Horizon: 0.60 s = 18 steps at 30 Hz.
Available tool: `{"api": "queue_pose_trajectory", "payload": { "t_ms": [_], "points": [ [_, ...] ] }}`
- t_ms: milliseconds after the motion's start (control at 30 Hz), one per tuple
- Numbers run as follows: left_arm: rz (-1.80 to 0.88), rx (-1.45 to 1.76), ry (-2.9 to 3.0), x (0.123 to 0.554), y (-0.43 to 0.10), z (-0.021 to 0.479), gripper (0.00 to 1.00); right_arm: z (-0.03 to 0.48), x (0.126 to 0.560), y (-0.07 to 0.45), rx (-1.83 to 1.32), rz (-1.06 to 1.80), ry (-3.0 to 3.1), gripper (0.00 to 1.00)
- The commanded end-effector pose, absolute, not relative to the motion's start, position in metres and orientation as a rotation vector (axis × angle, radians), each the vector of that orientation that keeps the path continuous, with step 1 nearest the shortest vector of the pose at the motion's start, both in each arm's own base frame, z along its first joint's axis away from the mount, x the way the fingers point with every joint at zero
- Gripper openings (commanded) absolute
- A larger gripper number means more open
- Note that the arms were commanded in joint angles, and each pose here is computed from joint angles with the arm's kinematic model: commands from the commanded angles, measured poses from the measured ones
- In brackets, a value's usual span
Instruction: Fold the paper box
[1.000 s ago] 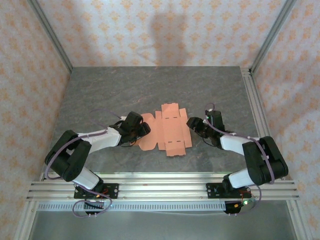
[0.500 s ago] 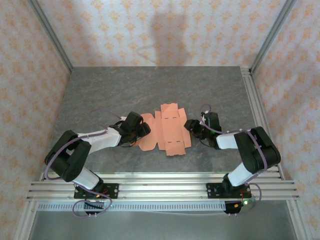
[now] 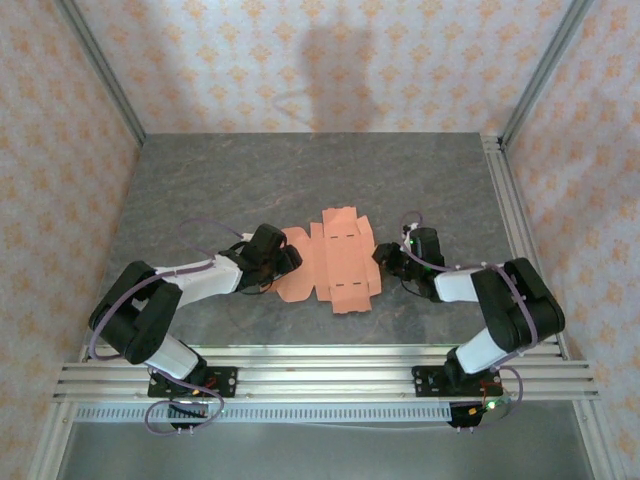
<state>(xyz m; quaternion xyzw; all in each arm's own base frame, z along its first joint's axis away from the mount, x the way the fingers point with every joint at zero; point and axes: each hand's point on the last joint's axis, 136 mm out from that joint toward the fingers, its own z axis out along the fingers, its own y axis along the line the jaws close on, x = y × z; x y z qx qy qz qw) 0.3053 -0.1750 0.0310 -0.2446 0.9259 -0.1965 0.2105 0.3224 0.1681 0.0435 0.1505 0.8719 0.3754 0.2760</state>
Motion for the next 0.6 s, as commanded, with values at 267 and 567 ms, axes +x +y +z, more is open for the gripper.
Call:
{"api": "queue_pose_trajectory", "payload": {
  "t_ms": [267,567],
  "points": [
    [-0.363,-0.452,2.648,0.292,-0.177,0.065,0.95,0.051,0.321,0.155,0.286,0.813,2.403,0.00],
    [-0.683,-0.369,2.719,0.310,-0.245,0.080,0.69,0.061,0.321,0.151,0.163,0.694,2.439,0.00]
  ]
}}
